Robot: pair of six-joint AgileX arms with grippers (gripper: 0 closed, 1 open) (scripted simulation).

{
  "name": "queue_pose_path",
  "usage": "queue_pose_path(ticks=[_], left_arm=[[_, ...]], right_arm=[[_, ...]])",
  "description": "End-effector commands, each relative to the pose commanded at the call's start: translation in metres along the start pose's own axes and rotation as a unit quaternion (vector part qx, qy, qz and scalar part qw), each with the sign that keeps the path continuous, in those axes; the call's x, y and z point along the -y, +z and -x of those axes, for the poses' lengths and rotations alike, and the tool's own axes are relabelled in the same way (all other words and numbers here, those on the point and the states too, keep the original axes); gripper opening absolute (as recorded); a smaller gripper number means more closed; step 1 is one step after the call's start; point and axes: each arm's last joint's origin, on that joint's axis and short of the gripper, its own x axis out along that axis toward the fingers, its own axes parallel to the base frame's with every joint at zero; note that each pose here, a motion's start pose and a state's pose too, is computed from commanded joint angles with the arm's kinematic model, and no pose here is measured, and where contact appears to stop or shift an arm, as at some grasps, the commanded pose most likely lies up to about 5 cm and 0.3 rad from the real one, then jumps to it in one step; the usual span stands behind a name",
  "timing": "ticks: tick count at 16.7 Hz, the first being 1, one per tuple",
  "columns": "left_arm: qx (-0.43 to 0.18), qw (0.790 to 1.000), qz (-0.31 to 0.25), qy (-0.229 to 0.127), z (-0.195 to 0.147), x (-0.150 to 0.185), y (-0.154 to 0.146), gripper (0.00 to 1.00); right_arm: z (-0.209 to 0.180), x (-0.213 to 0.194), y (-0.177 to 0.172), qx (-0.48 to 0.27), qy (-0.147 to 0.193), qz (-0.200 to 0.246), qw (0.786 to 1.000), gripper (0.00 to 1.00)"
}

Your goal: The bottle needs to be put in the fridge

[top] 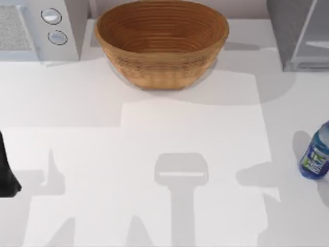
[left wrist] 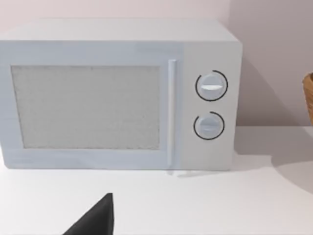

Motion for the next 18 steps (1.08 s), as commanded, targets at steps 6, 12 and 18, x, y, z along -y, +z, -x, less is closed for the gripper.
queue_pose_path(ticks=[6,12,18], left_arm=[[0.0,1.0,0.0,0.0,0.0,0.0,0.0,1.0],[0.0,1.0,0.0,0.0,0.0,0.0,0.0,1.0],[0.0,1.0,0.0,0.0,0.0,0.0,0.0,1.0]], right_arm=[[0.006,0.005,-0.033,0.017,0.054,-0.009,0.998,1.0],[0.007,0.006,-0.036,0.023,0.063,-0.004,0.998,1.0],[-0.012,0.009,-0.034,0.023,0.062,-0.004,0.998,1.0]])
